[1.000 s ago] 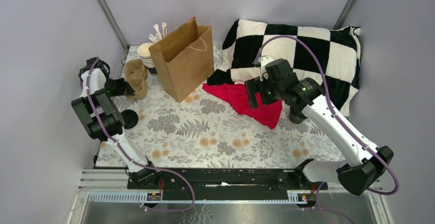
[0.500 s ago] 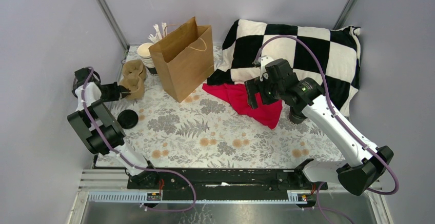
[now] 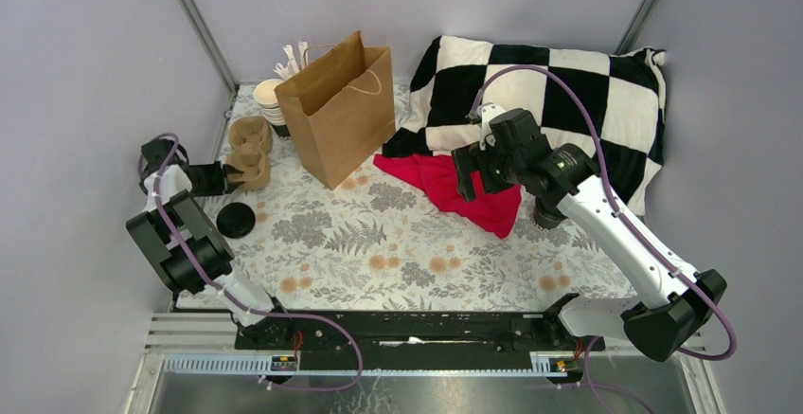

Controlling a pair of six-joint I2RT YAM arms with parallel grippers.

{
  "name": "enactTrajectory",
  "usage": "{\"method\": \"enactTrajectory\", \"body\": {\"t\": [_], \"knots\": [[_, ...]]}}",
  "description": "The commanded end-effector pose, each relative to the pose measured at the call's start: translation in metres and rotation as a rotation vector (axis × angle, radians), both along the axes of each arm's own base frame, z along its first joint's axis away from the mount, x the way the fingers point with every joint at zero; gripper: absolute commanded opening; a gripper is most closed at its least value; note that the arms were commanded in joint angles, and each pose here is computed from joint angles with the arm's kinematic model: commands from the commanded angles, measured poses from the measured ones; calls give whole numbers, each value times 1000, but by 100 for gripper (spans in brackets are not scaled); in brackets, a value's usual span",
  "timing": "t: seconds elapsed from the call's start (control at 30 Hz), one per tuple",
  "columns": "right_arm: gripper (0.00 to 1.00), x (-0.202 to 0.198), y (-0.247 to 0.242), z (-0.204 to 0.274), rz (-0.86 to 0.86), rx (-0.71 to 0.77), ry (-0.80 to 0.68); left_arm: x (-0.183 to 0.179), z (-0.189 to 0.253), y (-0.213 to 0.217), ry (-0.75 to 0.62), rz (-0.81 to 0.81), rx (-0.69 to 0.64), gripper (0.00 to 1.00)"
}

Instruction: Pack the takeout coffee

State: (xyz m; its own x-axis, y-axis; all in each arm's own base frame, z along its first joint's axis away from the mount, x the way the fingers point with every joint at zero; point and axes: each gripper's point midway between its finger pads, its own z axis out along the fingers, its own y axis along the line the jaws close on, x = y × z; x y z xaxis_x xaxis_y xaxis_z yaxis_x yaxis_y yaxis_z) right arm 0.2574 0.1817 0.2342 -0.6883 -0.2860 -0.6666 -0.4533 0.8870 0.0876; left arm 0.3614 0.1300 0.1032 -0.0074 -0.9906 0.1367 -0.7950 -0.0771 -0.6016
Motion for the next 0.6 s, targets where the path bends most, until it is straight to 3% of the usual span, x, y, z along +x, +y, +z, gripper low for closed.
{"method": "enactTrajectory", "body": {"t": [0.0,0.23,0.57], "knots": [[100,1,1,12,12,12,-52,5,42,24,-68,-69,223,35],[100,0,1,9,12,13,-39,22,63,7,-86,-240,418,55],[100,1,4,8,16,13,-27,75,57,-12,2,-172,463,61]]}}
